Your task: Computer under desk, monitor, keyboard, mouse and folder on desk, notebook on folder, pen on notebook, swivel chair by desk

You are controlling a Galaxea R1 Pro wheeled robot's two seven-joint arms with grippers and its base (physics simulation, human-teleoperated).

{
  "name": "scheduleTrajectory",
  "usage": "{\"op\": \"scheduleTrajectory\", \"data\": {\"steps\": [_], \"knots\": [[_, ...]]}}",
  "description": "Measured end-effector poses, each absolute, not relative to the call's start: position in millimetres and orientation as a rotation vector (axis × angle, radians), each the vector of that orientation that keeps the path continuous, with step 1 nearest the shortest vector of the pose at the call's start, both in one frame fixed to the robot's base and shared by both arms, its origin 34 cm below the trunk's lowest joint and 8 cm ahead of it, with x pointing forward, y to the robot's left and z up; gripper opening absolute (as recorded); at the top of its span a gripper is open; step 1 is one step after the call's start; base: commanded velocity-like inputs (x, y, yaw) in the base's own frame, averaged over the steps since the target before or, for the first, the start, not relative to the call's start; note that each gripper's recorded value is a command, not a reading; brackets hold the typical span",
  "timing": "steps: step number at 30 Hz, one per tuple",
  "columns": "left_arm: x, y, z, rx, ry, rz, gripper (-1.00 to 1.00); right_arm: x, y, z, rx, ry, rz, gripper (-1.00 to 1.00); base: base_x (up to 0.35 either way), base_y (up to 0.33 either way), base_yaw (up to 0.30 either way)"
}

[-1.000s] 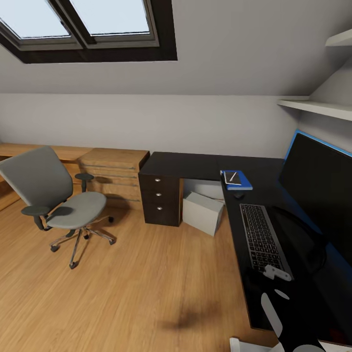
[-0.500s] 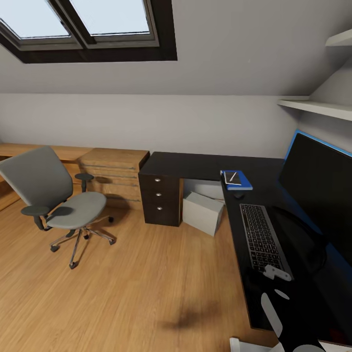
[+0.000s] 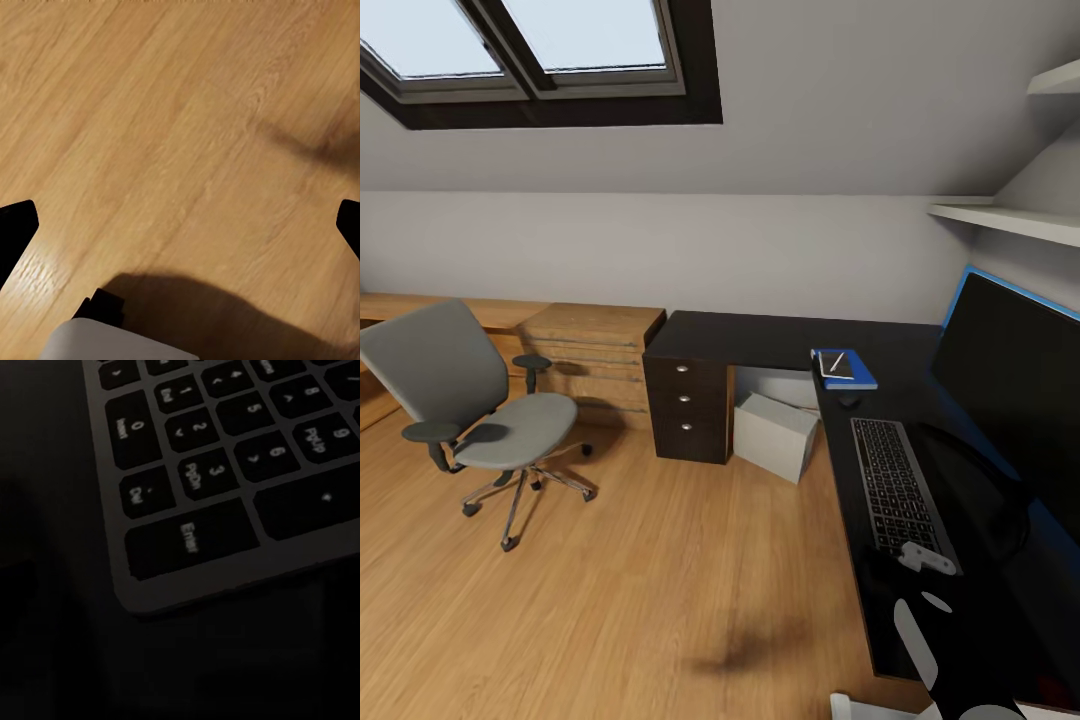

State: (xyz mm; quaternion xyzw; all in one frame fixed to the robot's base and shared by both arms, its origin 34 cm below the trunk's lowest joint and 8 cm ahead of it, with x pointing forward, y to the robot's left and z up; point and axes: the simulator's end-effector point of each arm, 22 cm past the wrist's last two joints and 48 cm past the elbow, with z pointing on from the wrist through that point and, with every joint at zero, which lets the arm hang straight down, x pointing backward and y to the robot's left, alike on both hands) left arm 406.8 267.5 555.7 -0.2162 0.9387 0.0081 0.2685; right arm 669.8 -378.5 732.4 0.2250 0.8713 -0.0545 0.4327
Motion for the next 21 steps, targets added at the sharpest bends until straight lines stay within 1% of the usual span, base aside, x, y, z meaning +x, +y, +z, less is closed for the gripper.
{"op": "scheduleTrajectory", "data": {"steps": [21], "knots": [[407.0,267.9,555.8,-0.586,2.530,0.023,1.00,669.9,-378.5,732.4,0.560,2.171,-0.135,1.00,0.014,0.000,0.000]]}}
